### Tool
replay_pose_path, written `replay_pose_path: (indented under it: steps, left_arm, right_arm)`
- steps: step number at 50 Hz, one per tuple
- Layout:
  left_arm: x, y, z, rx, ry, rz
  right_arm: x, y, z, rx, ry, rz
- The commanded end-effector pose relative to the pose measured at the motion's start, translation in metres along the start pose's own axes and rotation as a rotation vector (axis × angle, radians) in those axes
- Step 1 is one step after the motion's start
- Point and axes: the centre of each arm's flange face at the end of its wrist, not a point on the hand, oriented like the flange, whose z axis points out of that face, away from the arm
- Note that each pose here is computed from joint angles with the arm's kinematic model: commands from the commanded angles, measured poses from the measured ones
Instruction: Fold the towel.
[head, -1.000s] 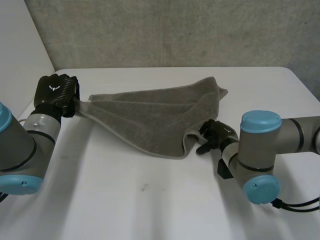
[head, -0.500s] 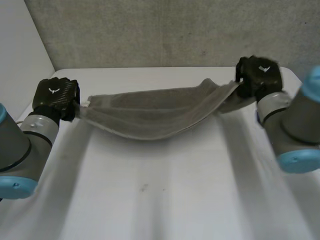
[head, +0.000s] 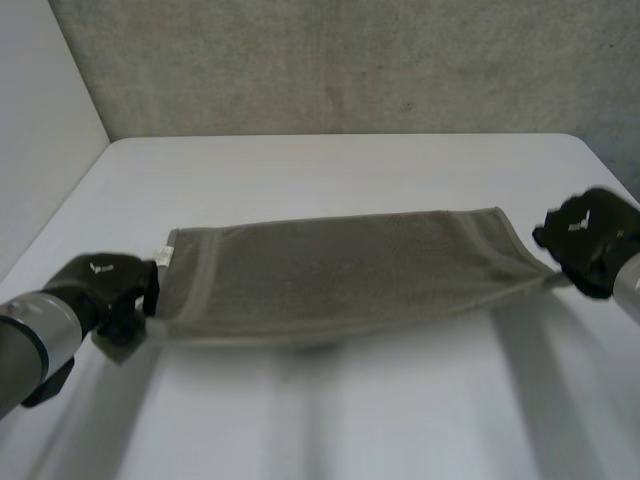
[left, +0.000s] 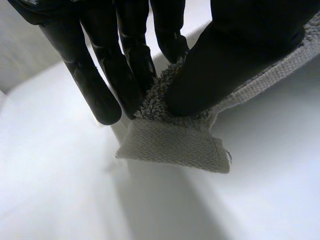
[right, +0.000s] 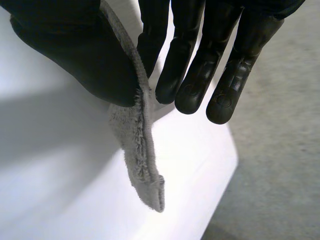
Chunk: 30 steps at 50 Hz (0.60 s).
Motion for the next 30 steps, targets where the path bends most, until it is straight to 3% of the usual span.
replay_pose_path:
  steps: [1, 19, 30]
  left_arm:
    - [0.004, 0.007, 0.003, -0.049, 0.022, 0.043]
    - [0.0, -0.012, 0.14, 0.049, -0.005, 0.052]
    - [-0.009, -0.031, 0.202, 0.158, -0.077, 0.046]
  right_arm:
    - [-0.024, 0.019, 0.02, -0.05, -0.086, -0.066]
    - [-0.032, 0.02, 0.192, 0.178, 0.192, -0.105]
    - [-0.051, 0.025, 0.247, 0.293, 0.242, -0.124]
